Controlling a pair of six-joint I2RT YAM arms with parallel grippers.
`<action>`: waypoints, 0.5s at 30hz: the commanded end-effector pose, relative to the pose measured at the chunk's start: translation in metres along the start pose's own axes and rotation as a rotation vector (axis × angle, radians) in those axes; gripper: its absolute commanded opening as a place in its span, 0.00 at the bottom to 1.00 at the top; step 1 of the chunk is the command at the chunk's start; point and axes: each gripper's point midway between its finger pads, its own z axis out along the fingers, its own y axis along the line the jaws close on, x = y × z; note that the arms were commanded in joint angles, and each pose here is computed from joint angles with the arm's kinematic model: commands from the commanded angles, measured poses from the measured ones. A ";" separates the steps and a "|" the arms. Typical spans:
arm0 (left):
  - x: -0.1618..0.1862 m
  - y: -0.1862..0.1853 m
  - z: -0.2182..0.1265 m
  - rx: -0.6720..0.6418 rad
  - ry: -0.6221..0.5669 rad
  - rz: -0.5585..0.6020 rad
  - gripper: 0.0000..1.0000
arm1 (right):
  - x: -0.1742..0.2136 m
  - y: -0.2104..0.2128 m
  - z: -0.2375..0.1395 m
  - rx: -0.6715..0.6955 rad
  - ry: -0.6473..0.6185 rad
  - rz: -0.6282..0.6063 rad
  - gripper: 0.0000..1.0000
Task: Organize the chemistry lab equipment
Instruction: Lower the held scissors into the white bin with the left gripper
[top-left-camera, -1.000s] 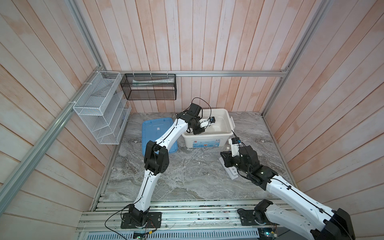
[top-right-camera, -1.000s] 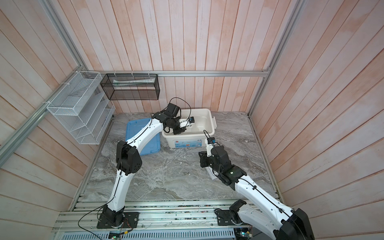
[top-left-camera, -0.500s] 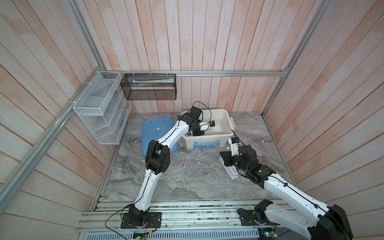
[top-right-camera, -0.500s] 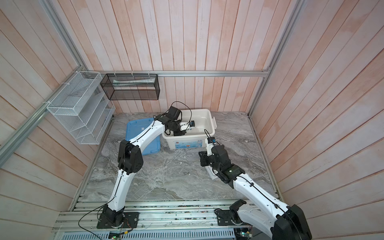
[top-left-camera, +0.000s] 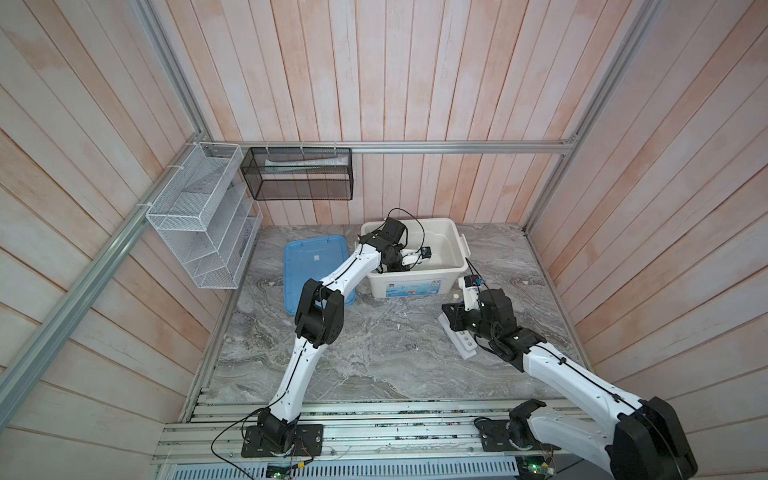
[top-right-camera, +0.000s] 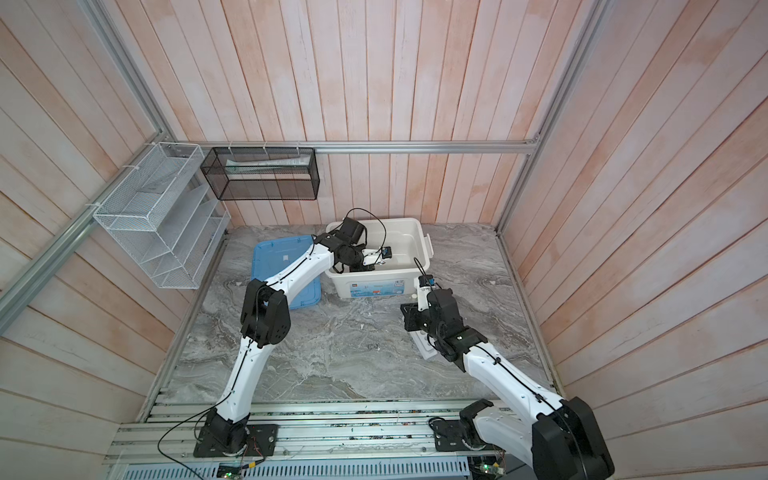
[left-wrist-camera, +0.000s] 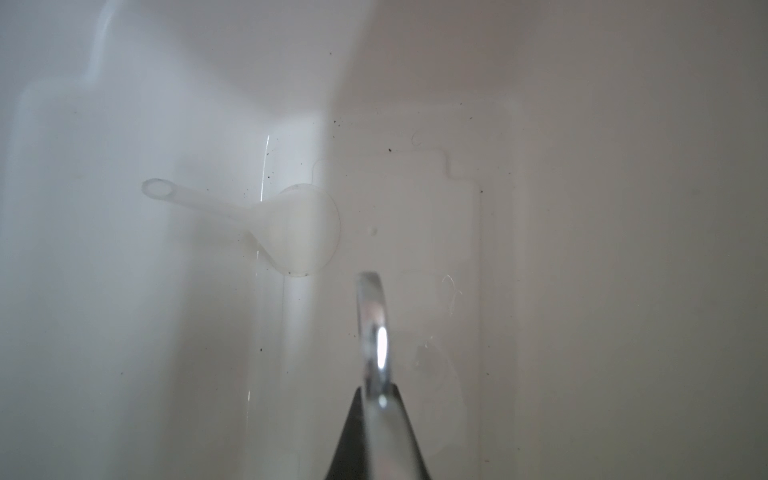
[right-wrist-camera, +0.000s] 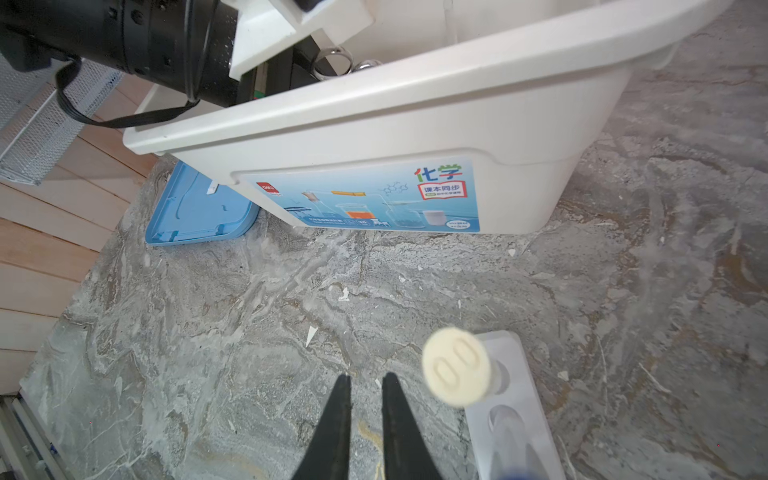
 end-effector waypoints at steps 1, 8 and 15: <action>0.009 -0.016 0.024 0.044 0.015 0.024 0.00 | -0.002 0.002 0.004 -0.035 -0.008 -0.005 0.17; 0.020 -0.016 0.036 0.013 0.060 0.048 0.00 | -0.005 -0.002 0.008 -0.040 -0.008 -0.002 0.17; 0.019 -0.008 0.039 -0.038 0.070 0.061 0.00 | -0.017 0.002 0.001 -0.047 -0.037 -0.011 0.17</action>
